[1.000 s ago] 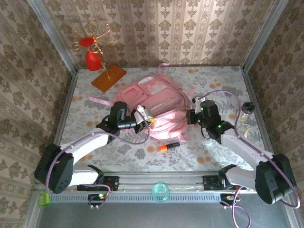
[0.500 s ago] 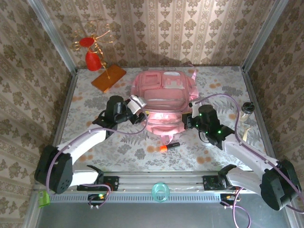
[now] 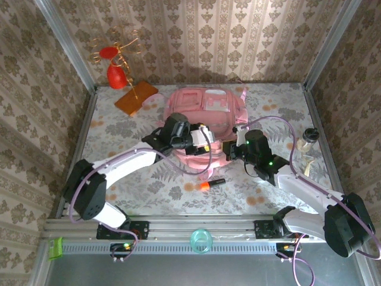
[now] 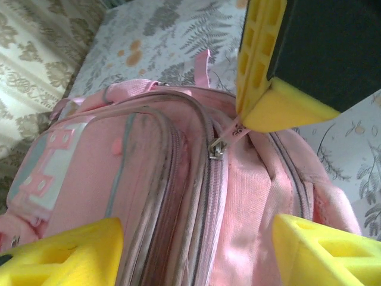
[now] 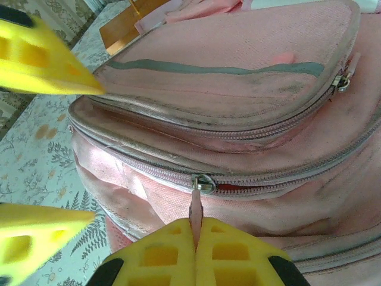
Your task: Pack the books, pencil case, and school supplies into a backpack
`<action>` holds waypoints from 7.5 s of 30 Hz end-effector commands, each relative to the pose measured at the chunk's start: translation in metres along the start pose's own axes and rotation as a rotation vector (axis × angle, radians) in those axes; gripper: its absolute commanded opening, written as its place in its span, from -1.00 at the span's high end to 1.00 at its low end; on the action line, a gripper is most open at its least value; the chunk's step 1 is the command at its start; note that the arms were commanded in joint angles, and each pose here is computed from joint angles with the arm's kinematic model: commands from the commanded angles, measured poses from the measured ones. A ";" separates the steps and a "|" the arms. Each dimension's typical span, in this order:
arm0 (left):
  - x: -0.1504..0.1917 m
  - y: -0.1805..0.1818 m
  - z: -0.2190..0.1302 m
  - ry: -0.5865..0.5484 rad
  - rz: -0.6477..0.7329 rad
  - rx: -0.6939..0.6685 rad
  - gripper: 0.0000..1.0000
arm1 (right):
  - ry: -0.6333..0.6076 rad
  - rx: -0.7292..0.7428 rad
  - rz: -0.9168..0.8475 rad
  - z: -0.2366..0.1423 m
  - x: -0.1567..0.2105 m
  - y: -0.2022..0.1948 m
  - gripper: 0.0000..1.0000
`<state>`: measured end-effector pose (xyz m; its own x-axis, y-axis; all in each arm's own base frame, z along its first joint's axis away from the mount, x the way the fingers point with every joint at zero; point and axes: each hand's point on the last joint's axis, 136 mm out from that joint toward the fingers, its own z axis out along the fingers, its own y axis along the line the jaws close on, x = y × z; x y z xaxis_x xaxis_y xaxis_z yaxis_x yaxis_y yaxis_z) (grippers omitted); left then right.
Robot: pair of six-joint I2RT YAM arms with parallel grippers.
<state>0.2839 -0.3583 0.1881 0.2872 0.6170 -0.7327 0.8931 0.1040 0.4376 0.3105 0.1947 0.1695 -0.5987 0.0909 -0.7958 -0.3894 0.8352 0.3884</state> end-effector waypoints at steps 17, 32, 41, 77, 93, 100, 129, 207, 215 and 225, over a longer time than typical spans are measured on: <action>0.036 0.006 0.037 0.179 0.183 0.044 0.67 | -0.079 0.021 0.006 -0.002 -0.025 0.004 1.00; 0.030 0.012 0.005 0.074 0.113 0.018 1.00 | -0.024 0.368 -0.078 -0.012 -0.015 -0.055 1.00; 0.028 0.009 -0.025 -0.043 0.073 0.045 1.00 | -0.020 0.528 -0.101 -0.016 -0.024 -0.084 1.00; 0.016 0.017 -0.048 -0.165 0.060 0.040 1.00 | 0.125 -0.307 -0.198 0.046 0.023 0.038 0.26; 0.026 0.022 -0.050 -0.136 0.041 0.019 1.00 | 0.075 -0.168 -0.231 0.036 0.023 0.019 0.87; 0.036 0.020 -0.054 -0.117 0.065 0.013 1.00 | 0.107 -0.047 -0.186 0.027 0.028 -0.009 1.00; 0.066 0.021 -0.086 -0.155 0.068 -0.016 1.00 | 0.302 0.270 0.029 0.047 0.012 -0.098 1.00; 0.174 0.063 -0.082 0.061 -1.421 -0.385 -0.47 | 0.300 -0.386 -0.913 0.103 0.016 -0.013 0.00; 0.177 0.061 -0.077 0.068 -1.430 -0.377 -0.45 | 0.261 -0.364 -0.980 0.108 0.020 -0.010 0.33; 0.180 0.058 -0.074 0.075 -1.433 -0.380 -0.45 | 0.223 -0.317 -0.983 0.096 0.016 -0.012 0.81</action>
<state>0.3560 -0.1781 0.1127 -0.7773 -0.1351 -0.6145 0.2375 0.8414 -0.4854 0.3791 0.2330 0.0978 -0.0554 -0.6880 -0.7236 -0.9198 0.3171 -0.2311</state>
